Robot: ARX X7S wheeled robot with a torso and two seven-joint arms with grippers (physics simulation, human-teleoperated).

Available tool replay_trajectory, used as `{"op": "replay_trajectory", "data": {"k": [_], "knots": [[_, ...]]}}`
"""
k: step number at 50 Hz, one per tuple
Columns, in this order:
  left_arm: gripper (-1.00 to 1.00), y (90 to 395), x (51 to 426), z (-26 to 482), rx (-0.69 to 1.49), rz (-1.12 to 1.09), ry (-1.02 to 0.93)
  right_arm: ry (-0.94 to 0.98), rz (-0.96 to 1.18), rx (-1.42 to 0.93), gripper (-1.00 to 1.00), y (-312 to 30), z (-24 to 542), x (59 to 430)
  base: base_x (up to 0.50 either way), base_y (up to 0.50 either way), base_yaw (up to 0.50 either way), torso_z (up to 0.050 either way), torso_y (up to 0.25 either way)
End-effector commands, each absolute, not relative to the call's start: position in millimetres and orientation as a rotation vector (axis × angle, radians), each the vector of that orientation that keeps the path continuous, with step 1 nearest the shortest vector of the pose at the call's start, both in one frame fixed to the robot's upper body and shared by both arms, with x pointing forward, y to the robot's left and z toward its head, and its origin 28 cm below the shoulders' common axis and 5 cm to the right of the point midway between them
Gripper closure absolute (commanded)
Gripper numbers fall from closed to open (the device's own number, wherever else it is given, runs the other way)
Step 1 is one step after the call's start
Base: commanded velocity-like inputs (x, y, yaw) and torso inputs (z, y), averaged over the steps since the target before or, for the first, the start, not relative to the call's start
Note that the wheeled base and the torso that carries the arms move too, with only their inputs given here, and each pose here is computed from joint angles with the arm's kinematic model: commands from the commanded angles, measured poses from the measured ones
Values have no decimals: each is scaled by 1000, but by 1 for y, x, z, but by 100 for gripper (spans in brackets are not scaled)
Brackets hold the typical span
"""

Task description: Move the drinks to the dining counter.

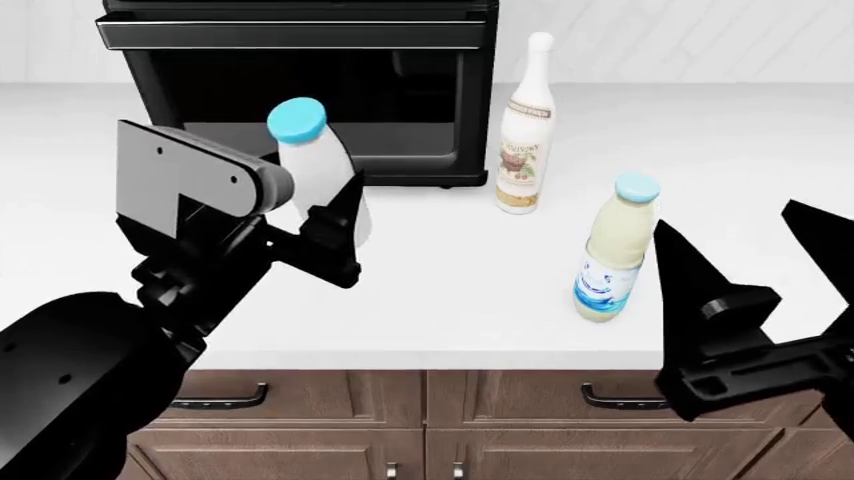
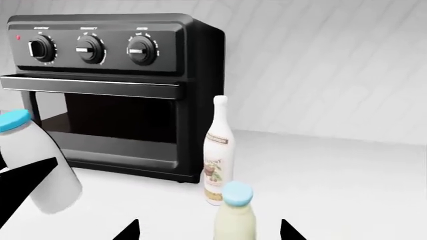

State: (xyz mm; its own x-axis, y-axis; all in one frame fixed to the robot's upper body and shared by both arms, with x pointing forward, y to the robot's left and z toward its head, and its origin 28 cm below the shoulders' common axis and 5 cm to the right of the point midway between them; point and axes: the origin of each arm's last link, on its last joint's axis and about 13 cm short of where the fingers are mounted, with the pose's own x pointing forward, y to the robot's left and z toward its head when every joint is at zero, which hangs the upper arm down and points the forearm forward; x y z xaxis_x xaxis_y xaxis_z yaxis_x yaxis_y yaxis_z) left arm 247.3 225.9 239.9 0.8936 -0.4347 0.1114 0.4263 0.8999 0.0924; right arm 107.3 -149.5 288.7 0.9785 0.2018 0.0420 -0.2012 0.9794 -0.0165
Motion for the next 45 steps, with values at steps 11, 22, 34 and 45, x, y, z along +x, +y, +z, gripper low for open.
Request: {"op": "replay_trajectory", "data": {"k": [11, 22, 34, 45], "knots": [[100, 227, 248, 242, 57, -437, -145, 49, 200, -18, -100, -149, 268, 125, 0, 0, 0, 0, 1], [100, 227, 247, 243, 64, -434, -142, 88, 178, -3, -100, -153, 256, 142, 0, 0, 0, 0, 1], [100, 226, 248, 240, 69, -437, -132, 102, 194, 0, -100, -152, 253, 156, 0, 0, 0, 0, 1], [100, 225, 249, 239, 70, -440, -129, 115, 207, 0, -100, -150, 249, 169, 0, 0, 0, 0, 1]]}}
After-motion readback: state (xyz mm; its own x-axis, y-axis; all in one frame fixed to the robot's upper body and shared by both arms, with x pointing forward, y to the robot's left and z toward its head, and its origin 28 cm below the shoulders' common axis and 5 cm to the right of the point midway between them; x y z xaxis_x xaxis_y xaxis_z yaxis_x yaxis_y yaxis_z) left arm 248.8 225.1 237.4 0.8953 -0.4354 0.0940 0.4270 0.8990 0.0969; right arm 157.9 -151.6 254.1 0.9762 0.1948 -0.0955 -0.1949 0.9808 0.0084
